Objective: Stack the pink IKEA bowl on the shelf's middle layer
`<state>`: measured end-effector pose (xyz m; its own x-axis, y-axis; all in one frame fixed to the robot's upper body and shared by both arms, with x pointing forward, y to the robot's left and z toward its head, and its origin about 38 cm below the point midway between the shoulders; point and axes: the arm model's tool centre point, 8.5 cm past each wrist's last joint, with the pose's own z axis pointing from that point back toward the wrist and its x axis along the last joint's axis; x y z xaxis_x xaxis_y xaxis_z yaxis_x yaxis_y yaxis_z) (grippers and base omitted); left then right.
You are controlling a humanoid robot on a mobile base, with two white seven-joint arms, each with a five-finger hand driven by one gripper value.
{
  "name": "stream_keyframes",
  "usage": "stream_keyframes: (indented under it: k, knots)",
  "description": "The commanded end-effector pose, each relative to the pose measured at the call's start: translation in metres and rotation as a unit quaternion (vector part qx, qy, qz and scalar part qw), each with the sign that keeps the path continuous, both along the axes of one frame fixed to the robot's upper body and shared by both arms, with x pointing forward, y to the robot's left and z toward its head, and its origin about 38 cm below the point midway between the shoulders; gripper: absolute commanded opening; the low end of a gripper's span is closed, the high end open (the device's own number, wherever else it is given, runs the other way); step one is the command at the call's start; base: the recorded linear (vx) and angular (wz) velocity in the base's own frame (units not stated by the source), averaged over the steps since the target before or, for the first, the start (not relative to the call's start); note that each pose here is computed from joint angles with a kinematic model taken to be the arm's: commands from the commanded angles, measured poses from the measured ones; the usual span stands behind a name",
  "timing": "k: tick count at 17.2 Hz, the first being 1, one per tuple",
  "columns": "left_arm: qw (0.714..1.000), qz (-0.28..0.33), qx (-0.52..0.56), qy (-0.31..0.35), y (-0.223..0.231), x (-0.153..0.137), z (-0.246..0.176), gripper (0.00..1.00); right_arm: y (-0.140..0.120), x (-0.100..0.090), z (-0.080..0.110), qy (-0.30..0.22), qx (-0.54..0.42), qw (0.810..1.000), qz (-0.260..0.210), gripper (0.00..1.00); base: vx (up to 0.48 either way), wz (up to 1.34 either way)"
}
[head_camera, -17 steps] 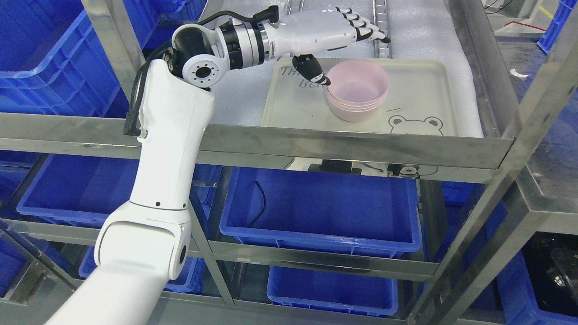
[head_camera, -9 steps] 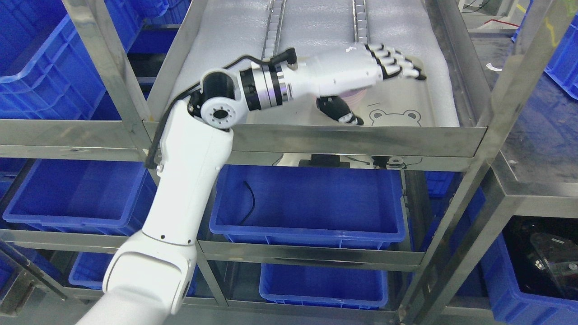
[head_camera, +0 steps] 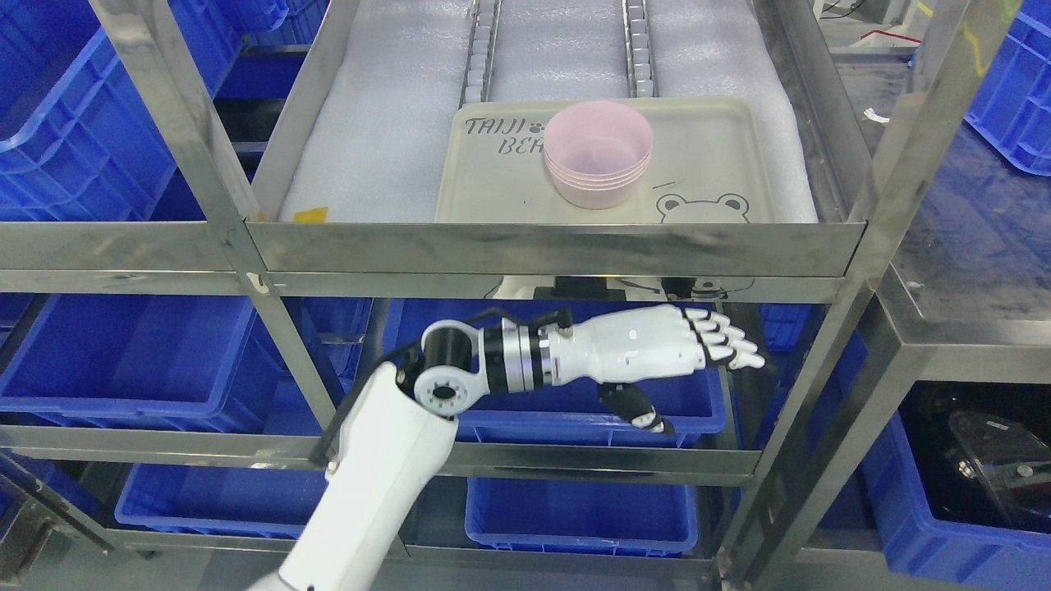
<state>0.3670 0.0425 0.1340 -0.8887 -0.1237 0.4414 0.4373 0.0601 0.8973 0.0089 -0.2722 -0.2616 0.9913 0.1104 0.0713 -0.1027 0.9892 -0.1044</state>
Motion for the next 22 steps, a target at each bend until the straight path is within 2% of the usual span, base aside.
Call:
stream_keyframes:
  k: [1, 4, 5, 7, 9, 11, 12, 17, 22]
  knots:
    - [0.975, 0.096, -0.021, 0.197, 0.054, -0.085, -0.126, 0.97, -0.011, 0.004, 0.001, -0.007, -0.009, 1.000, 0.001, 1.00, 0.009, 0.04]
    - [0.935, 0.189, -0.137, 0.267, 0.071, -0.108, -0.152, 0.98, -0.011, 0.004, 0.001, -0.007, -0.009, 1.000, 0.001, 1.00, 0.009, 0.03]
    - [0.906, 0.229, -0.210, 0.287, 0.079, -0.111, -0.151, 0.98, -0.011, 0.004, 0.001, -0.007, -0.009, 1.000, 0.001, 1.00, 0.012, 0.04]
    - [0.830, 0.315, -0.300, 0.348, 0.100, -0.096, -0.151, 0.98, -0.011, 0.004, 0.001, -0.007, -0.009, 1.000, 0.001, 1.00, 0.015, 0.05]
    - [0.786, 0.382, -0.353, 0.333, 0.116, -0.089, -0.138, 0.98, -0.011, 0.004, 0.001, -0.007, -0.009, 1.000, 0.001, 1.00, 0.018, 0.07]
    - [0.721, 0.480, -0.380, 0.324, 0.131, -0.068, -0.121, 0.99, -0.011, 0.004, 0.001, -0.007, -0.009, 1.000, 0.001, 1.00, 0.018, 0.07]
    - [0.706, 0.503, -0.382, 0.321, 0.133, -0.060, -0.113, 1.00, -0.011, 0.004, 0.001, -0.007, -0.009, 1.000, 0.001, 1.00, 0.012, 0.07]
    - [0.707, 0.496, -0.392, 0.317, 0.130, -0.058, -0.090, 1.00, -0.011, 0.004, 0.001, -0.007, -0.009, 1.000, 0.001, 1.00, 0.002, 0.02]
    - [0.709, 0.491, -0.388, 0.324, 0.124, -0.061, -0.092, 1.00, -0.011, 0.004, 0.001, -0.007, -0.009, 1.000, 0.001, 1.00, -0.003, 0.01]
